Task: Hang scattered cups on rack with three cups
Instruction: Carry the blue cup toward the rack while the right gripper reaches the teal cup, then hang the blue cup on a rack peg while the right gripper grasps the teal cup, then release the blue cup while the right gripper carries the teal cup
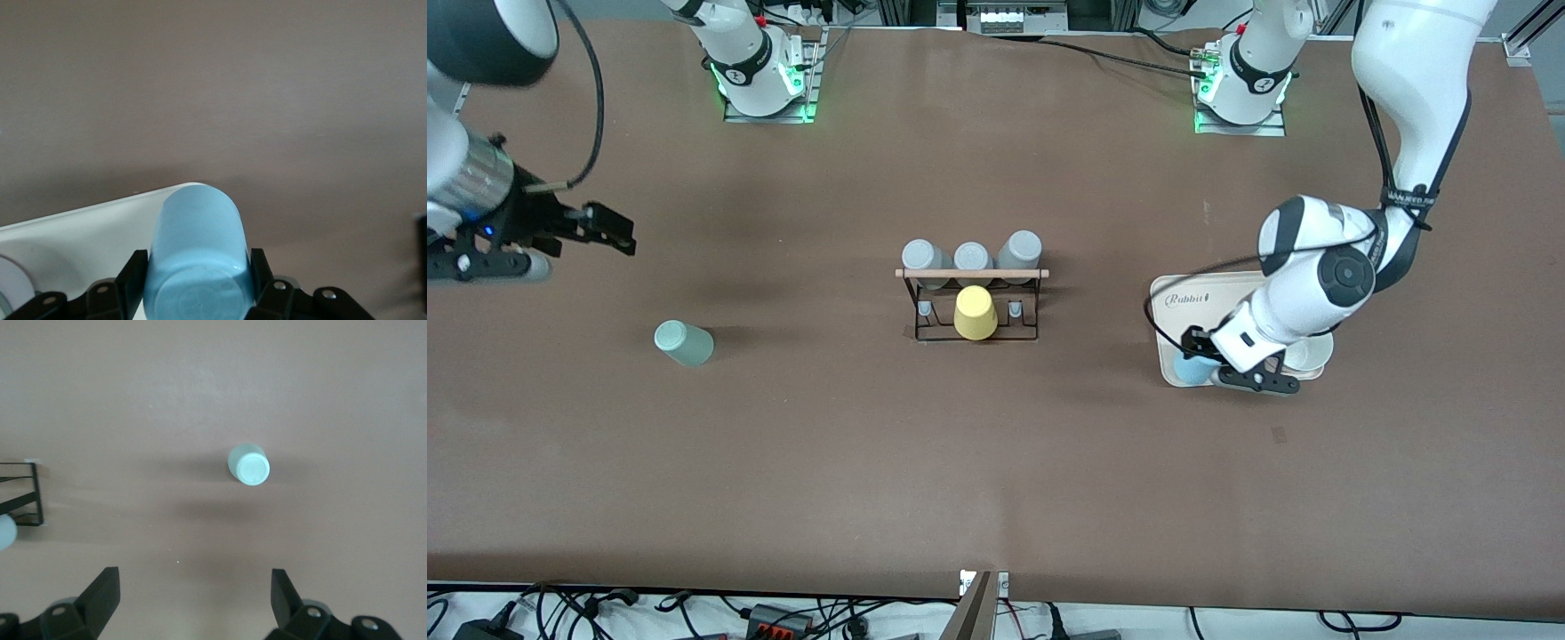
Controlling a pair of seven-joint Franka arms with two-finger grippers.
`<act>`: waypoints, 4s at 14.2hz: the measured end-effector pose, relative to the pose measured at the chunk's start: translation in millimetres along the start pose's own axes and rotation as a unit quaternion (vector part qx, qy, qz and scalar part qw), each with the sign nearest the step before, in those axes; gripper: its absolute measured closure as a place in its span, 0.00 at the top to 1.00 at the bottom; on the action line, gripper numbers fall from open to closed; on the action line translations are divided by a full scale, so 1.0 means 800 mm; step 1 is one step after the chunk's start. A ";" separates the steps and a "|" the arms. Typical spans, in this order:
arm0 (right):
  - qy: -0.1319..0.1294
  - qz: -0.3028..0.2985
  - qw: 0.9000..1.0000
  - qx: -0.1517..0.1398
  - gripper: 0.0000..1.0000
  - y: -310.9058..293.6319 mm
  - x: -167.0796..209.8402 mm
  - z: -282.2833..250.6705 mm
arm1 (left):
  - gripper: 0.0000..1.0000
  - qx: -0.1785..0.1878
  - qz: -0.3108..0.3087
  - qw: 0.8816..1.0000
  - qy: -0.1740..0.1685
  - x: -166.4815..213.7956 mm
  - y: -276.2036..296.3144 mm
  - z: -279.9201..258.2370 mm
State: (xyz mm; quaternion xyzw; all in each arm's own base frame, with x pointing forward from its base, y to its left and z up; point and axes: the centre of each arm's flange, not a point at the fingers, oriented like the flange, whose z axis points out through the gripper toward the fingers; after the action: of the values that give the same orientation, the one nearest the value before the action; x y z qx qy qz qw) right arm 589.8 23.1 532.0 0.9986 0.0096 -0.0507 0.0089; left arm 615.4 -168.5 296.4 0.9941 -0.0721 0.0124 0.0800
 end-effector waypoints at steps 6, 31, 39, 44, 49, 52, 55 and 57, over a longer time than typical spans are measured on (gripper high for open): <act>-0.014 0.020 1.000 0.000 1.00 0.043 0.073 0.142 | 0.67 -0.030 0.046 0.998 0.029 0.022 0.177 -0.121; -0.018 -0.006 0.999 -0.028 0.65 0.073 0.070 0.368 | 0.67 -0.070 0.052 0.995 -0.047 0.025 0.332 -0.056; -0.018 -0.018 1.000 -0.018 0.65 0.036 0.093 0.269 | 0.67 -0.068 0.061 0.993 -0.069 0.012 0.351 -0.030; -0.027 -0.038 0.999 0.016 0.65 -0.021 0.103 0.197 | 0.67 -0.051 0.076 0.993 -0.081 0.004 0.360 0.007; -0.033 0.000 0.999 0.036 0.65 -0.116 0.099 0.145 | 0.81 -0.040 0.060 0.994 -0.080 0.017 0.333 0.013; -0.027 0.028 0.999 0.030 0.65 -0.216 0.080 0.126 | 1.00 -0.039 0.040 0.996 -0.072 0.036 0.300 0.005; -0.017 0.060 0.998 0.026 0.65 -0.314 0.052 0.112 | 1.00 -0.043 0.014 0.998 -0.042 0.064 0.257 -0.037; -0.014 0.080 0.996 0.026 0.65 -0.362 0.036 0.110 | 1.00 -0.038 -0.026 0.998 -0.031 0.090 0.176 -0.080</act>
State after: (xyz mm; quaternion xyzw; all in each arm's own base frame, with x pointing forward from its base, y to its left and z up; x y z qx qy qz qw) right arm 603.9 311.6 436.9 0.9953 -0.0713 -0.0642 -0.0130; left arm 665.2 -306.1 384.4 0.9917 -0.0495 -0.0227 0.1162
